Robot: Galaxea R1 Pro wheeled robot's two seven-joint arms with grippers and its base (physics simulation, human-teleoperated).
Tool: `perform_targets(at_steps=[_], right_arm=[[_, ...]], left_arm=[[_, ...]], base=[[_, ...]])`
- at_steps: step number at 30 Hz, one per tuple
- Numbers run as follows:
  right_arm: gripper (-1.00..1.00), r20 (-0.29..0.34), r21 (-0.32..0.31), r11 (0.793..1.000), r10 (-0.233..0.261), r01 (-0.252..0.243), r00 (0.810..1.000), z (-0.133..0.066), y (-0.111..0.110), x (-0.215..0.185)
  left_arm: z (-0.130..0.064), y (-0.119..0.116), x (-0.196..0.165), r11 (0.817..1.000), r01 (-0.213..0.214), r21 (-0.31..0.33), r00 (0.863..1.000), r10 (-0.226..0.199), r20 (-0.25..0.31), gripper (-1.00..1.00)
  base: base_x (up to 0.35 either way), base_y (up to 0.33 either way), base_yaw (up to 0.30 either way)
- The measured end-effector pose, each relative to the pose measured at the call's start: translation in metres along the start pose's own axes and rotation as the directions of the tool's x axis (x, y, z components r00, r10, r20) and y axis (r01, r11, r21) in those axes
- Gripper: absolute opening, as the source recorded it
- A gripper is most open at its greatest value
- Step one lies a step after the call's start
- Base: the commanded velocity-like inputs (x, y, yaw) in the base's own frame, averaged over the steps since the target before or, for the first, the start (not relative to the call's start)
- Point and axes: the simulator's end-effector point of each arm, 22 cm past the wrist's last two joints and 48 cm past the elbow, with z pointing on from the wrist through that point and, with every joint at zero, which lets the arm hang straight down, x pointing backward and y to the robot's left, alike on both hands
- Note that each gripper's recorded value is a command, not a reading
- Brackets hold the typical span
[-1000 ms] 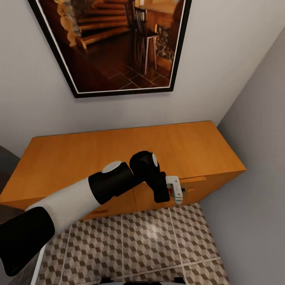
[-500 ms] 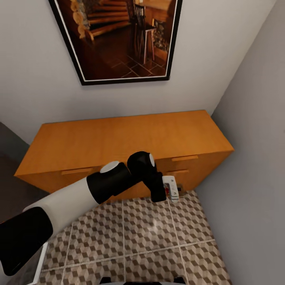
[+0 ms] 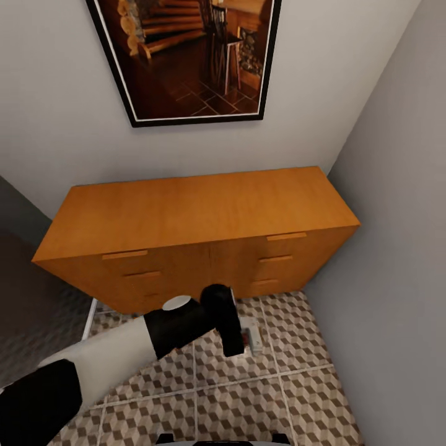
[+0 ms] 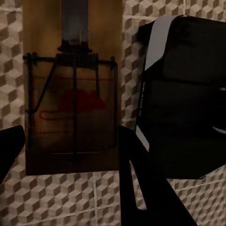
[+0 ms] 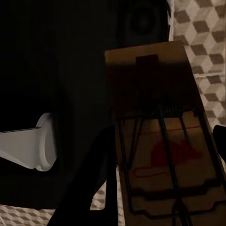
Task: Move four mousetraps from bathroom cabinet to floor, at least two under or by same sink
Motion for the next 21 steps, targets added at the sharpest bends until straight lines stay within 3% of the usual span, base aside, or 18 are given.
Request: perform_targets(at_steps=[3, 5, 9, 12, 14, 15, 16, 17, 18, 19, 20, 21], right_arm=[[-1.0, 0.028, 0.001, 1.0, -0.001, 0.001, 1.0, 0.0, 0.0, -0.006], [-1.0, 0.047, 0.001, 1.0, -0.001, 0.001, 0.999, 0.0, 0.0, -0.01], [-1.0, 0.087, 0.0, 1.0, 0.0, 0.0, 0.996, -0.001, 0.001, -0.02], [-1.0, 0.132, 0.0, 1.0, 0.001, -0.001, 0.991, -0.001, 0.001, -0.031], [-1.0, 0.165, 0.0, 1.0, 0.001, -0.001, 0.986, -0.002, 0.001, -0.039], [-1.0, 0.176, 0.001, 1.0, 0.002, -0.002, 0.984, -0.003, 0.001, -0.042], [-1.0, 0.187, 0.003, 1.0, 0.002, -0.002, 0.982, -0.003, -0.001, -0.044], [-1.0, 0.197, 0.006, 1.0, 0.001, -0.002, 0.98, -0.003, -0.003, -0.046], [-1.0, 0.208, 0.008, 1.0, 0.0, -0.001, 0.978, -0.004, -0.004, -0.049], [-1.0, 0.222, 0.01, 1.0, -0.002, 0.0, 0.975, -0.005, -0.006, -0.052], [-1.0, 0.232, 0.012, 1.0, -0.004, 0.001, 0.973, -0.005, -0.008, -0.055], [-1.0, 0.255, 0.015, 1.0, -0.006, 0.002, 0.967, -0.007, -0.01, -0.06]], left_arm=[[0.04, -0.011, 0.024, 1.0, 0.009, -0.028, 0.999, -0.009, -0.032, -1.0], [0.073, -0.029, 0.04, 1.0, 0.001, -0.031, 0.999, -0.003, -0.039, -1.0], [0.122, -0.064, 0.068, 1.0, 0.01, -0.02, 0.999, -0.011, -0.04, -1.0], [0.151, -0.087, 0.088, 0.998, 0.06, 0.002, 0.998, -0.06, -0.027, -1.0], [0.17, -0.097, 0.096, 0.991, 0.136, 0.013, 0.99, -0.136, 0.041, -1.0], [0.179, -0.097, 0.099, 0.981, 0.192, 0.013, 0.977, -0.192, 0.092, -1.0], [0.186, -0.094, 0.102, 0.965, 0.261, 0.007, 0.955, -0.26, 0.146, -1.0], [0.193, -0.088, 0.108, 0.939, 0.344, -0.003, 0.92, -0.337, 0.198, -1.0], [0.198, -0.079, 0.119, 0.899, 0.437, -0.02, 0.874, -0.419, 0.245, -1.0], [0.202, -0.07, 0.135, 0.847, 0.53, -0.039, 0.819, -0.499, 0.283, -1.0], [0.204, -0.066, 0.144, 0.817, 0.575, -0.049, 0.788, -0.537, 0.3, -1.0], [0.207, -0.061, 0.163, 0.755, 0.652, -0.067, 0.729, -0.6, 0.329, -1.0]], base=[[-0.001, 0.0, 0.0], [0.0, 0.0, 0.0], [0.0, 0.0, 0.0], [0.0, 0.0, 0.0], [0.0, 0.0, 0.0], [0.0, 0.0, 0.0], [0.0, 0.0, 0.0], [0.0, 0.0, 0.0], [0.0, 0.0, 0.0], [0.0, 0.0, 0.0], [0.0, 0.0, 0.0], [0.0, 0.0, 0.0]])
